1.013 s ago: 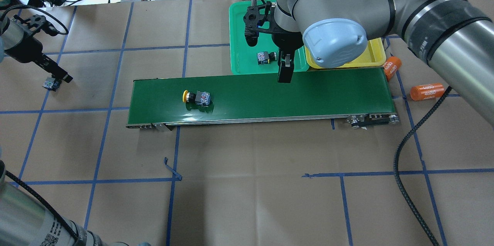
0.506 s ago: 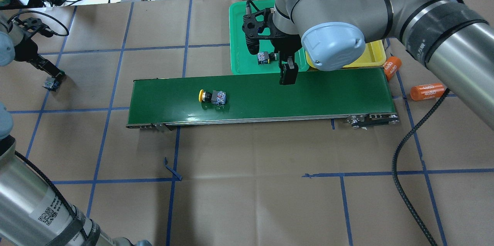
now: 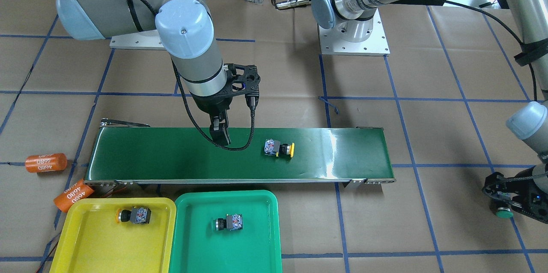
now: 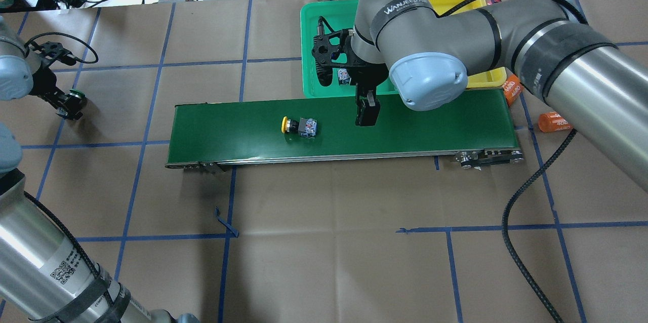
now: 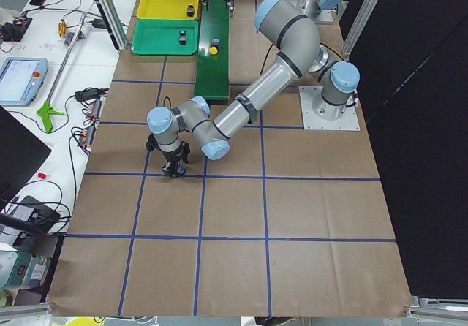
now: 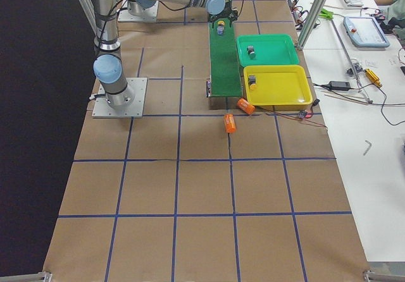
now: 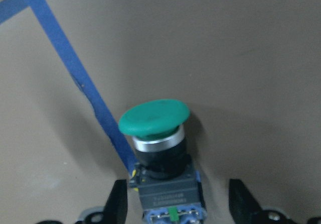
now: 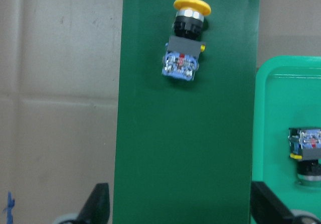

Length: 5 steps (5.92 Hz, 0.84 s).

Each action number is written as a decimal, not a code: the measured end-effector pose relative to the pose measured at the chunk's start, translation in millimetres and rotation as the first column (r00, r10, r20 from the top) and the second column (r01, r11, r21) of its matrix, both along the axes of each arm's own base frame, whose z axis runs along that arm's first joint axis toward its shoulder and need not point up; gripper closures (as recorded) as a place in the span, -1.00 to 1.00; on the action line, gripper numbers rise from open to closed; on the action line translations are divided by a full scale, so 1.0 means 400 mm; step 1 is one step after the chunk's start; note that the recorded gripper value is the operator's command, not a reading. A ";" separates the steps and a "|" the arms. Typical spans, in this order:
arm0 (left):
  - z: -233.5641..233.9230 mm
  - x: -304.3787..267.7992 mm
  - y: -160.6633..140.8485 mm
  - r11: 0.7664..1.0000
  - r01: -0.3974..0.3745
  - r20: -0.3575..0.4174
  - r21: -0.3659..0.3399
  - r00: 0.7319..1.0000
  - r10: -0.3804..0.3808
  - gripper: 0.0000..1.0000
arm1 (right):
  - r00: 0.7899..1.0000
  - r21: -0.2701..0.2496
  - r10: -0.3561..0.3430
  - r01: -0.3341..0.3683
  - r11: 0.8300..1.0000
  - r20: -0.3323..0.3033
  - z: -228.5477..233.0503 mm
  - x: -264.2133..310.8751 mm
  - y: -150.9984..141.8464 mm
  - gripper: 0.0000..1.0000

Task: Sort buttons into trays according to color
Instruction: 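Grasp a green-cap button with left gripper while right moves over belt, then lower right gripper onto yellow button while left lifts green button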

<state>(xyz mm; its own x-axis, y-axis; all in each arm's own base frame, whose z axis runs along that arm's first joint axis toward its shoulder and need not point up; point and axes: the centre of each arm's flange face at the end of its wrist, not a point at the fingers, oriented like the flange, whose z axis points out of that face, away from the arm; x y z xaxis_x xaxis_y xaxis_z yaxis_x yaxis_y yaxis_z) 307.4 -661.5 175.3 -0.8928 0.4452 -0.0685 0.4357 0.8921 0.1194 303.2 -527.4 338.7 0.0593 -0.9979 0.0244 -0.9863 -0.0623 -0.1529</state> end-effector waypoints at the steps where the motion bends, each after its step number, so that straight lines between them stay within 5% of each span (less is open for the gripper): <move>1: 0.010 0.000 0.002 1.000 -0.004 0.005 0.000 1.000 0.004 1.00 | 0.999 -0.005 -0.023 0.023 1.000 0.050 -0.050 0.027 -0.002 -1.00; 3: 0.106 -0.044 0.013 1.000 0.025 -0.021 -0.015 0.999 -0.025 1.00 | 0.996 0.003 -0.046 0.046 0.999 0.083 -0.143 0.065 -0.013 -1.00; 5: 0.231 -0.245 0.053 0.986 0.167 -0.137 0.010 0.977 -0.164 1.00 | 0.998 0.038 -0.031 0.029 0.999 0.058 -0.215 0.049 -0.005 -0.83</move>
<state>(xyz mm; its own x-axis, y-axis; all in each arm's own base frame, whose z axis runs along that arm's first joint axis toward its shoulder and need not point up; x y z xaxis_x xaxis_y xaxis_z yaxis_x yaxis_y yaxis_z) 209.3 -640.1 267.7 -0.8069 0.5877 0.0583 0.5906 0.8042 0.0674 322.6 -529.4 252.7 0.0285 -0.9995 -0.0103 -0.9768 -0.0257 -0.2126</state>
